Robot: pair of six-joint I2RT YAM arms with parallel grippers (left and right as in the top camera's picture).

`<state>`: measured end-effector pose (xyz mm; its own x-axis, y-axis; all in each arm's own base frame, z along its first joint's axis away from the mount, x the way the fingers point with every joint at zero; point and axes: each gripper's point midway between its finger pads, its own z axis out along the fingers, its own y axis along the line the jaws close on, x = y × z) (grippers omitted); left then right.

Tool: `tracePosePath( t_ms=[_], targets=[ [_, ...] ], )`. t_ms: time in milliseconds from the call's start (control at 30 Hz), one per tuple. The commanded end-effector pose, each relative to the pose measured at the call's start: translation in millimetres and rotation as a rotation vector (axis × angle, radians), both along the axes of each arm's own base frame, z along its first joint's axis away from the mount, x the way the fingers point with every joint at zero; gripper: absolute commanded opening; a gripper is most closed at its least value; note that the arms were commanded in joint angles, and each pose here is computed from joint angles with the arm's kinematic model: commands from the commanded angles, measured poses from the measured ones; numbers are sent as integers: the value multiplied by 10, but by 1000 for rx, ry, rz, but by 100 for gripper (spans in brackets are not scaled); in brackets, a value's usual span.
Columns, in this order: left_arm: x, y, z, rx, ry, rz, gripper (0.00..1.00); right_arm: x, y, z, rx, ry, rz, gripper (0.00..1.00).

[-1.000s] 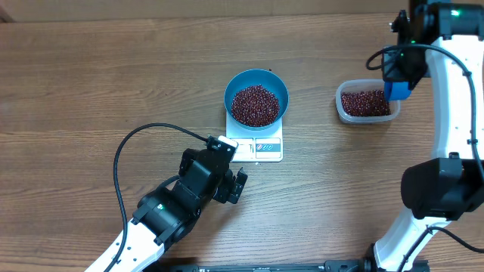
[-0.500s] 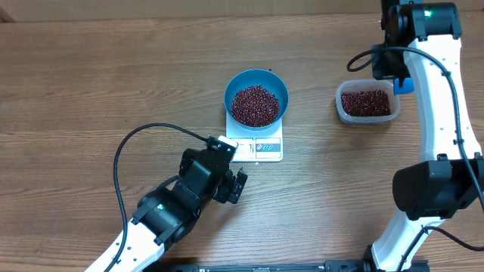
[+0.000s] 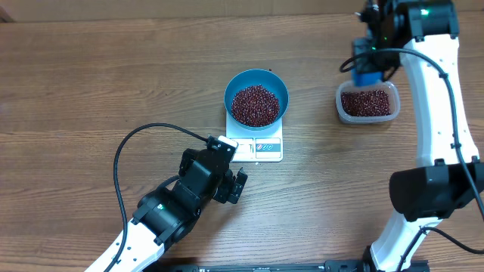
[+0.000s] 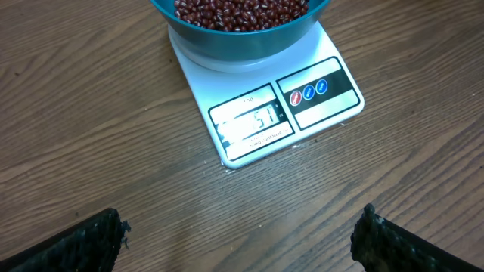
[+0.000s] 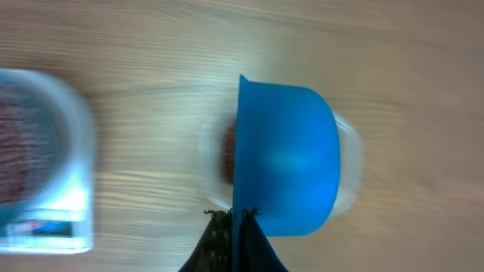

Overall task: Scoop item into bowl and weigh 150g on scale
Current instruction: 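Carry the scoop left back over the teal bowl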

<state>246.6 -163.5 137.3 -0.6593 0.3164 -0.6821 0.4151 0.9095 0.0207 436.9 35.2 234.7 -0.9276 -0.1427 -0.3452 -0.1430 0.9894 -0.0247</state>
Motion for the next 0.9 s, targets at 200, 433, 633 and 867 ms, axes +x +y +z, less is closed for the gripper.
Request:
tracePosePath(
  t_ms=[200, 433, 633, 867],
  targets=[
    [-4, 16, -37, 6, 5, 18, 100, -246, 1314, 339, 253, -72, 400, 4],
    [-4, 16, -37, 6, 5, 18, 99, -290, 1621, 32, 172, -6, 454, 4],
    [-4, 16, -37, 6, 5, 18, 99, -288, 1763, -179, 106, 27, 454, 4],
    [-4, 16, -35, 6, 5, 18, 100, -212, 1816, -362, 87, 48, 443, 4]
  ],
)
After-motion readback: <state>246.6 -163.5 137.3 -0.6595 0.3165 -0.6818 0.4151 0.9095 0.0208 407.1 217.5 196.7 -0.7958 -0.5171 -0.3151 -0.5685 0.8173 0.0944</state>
